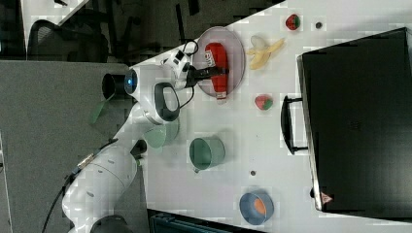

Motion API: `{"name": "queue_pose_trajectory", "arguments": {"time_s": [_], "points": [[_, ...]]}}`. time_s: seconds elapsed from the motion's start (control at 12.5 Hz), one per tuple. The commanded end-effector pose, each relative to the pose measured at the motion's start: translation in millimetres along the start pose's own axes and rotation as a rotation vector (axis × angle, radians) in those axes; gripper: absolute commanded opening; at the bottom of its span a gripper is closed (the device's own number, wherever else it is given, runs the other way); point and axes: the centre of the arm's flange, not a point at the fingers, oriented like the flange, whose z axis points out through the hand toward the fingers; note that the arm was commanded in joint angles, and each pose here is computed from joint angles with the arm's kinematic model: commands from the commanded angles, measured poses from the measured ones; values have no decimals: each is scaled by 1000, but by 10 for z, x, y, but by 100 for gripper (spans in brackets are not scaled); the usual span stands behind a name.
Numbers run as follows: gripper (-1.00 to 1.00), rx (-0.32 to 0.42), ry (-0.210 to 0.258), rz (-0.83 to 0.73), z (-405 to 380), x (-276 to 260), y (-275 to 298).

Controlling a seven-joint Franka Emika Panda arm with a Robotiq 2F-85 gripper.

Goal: Pick ketchup from plate and place it on table.

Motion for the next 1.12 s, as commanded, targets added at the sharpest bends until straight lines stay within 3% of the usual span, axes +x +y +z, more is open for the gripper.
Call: {"name": "queue_pose_trajectory", "arguments": {"time_s": [0.08, 0.48, 0.96, 1.12], "points": [[20, 7, 39, -20, -64, 118, 34], [20, 20, 112, 18, -705, 316, 30], [20, 74, 41, 115, -2103, 274, 178], [20, 57, -29, 131, -2557, 110, 331]]}}
